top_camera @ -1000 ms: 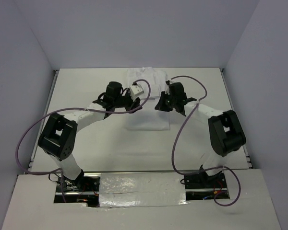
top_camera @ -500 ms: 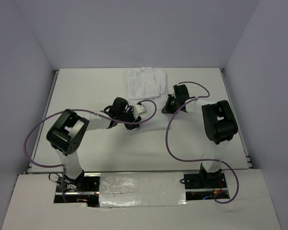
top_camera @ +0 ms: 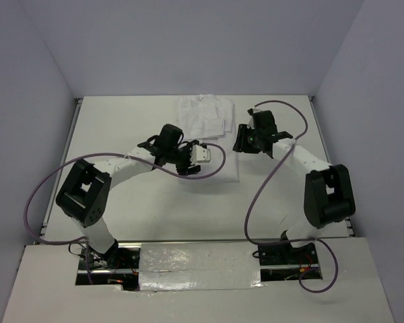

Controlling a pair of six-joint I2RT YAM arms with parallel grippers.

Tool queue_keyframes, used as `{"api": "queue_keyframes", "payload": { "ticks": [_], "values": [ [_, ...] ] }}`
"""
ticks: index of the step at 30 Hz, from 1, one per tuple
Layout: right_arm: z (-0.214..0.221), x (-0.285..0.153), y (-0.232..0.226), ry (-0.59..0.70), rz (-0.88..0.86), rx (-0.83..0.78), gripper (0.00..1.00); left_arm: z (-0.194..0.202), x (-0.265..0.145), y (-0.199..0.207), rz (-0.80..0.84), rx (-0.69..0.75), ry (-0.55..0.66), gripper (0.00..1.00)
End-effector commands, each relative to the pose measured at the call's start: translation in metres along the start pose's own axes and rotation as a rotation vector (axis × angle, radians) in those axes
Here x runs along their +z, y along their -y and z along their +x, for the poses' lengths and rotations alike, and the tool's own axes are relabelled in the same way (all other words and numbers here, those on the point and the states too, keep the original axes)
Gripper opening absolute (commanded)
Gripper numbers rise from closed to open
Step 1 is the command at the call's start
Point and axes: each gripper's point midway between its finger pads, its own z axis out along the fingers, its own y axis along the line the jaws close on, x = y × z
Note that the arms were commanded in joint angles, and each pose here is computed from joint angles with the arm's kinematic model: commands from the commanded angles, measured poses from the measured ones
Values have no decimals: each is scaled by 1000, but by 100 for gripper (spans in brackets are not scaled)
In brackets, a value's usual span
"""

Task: Fold and stack the long sleeve shirts
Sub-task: Fold the shirt

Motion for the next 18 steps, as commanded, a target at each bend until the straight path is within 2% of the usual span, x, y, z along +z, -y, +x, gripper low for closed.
{"api": "queue_keyframes", "payload": {
  "ticks": [1,5,11,18],
  "values": [
    [45,-27,12,-109,51,55,50,28,-18,46,220,241,-110,76],
    [78,-27,7,-170,-6,140,53,67,-20,79,322,364,-167,77],
    [85,-6,5,-208,-67,191,54,69,-3,50,179,399,-198,75],
    [116,5,4,-287,-109,252,54,84,-6,53,145,406,-248,70]
  ]
}}
